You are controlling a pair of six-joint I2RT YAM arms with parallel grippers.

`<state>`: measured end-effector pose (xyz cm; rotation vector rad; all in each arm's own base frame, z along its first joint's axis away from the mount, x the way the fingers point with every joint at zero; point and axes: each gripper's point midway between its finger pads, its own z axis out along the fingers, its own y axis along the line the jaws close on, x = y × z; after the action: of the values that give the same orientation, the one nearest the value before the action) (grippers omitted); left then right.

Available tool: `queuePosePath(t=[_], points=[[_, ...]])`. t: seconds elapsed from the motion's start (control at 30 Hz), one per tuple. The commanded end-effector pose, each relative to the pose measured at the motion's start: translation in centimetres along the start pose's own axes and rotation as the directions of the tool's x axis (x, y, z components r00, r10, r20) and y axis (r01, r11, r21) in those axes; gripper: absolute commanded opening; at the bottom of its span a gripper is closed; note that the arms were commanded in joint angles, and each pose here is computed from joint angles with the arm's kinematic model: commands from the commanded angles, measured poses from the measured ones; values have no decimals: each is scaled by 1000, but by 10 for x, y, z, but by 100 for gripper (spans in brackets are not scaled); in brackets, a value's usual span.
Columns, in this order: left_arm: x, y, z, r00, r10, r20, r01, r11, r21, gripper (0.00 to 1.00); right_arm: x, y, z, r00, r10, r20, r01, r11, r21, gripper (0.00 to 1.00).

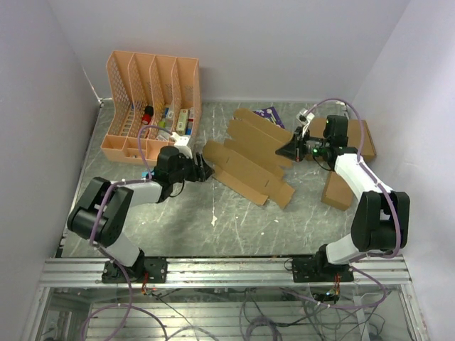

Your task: Fold the paper box

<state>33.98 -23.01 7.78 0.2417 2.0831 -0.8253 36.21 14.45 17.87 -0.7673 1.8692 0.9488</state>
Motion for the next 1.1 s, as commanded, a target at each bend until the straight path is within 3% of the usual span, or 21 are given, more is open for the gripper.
queuePosePath(t=[0.0, 0.17, 0.43, 0.57, 0.77, 1.07], points=[[-19, 4, 10, 995, -12, 99, 4, 997, 81, 76, -5, 0, 3, 1000, 2, 20, -2, 1000, 4, 0], [-16, 10, 22, 992, -43, 116, 34, 996, 84, 75, -5, 1, 2, 1000, 0, 24, 0, 1000, -3, 0], [6, 20, 40, 999, -21, 34, 18, 996, 90, 65, -3, 3, 7, 1000, 14, 13, -14, 999, -32, 0], [15, 20, 51, 1000, -27, 13, 25, 991, 132, 53, -2, 4, 8, 1000, 11, 13, -11, 999, -32, 0], [15, 15, 54, 1000, -5, 15, 3, 985, 170, 46, -1, 5, 9, 1000, 11, 10, -11, 999, -39, 0], [8, 13, 56, 999, 22, 29, -27, 986, 167, 17, 0, 10, 11, 1000, -1, 6, 1, 998, -56, 0]])
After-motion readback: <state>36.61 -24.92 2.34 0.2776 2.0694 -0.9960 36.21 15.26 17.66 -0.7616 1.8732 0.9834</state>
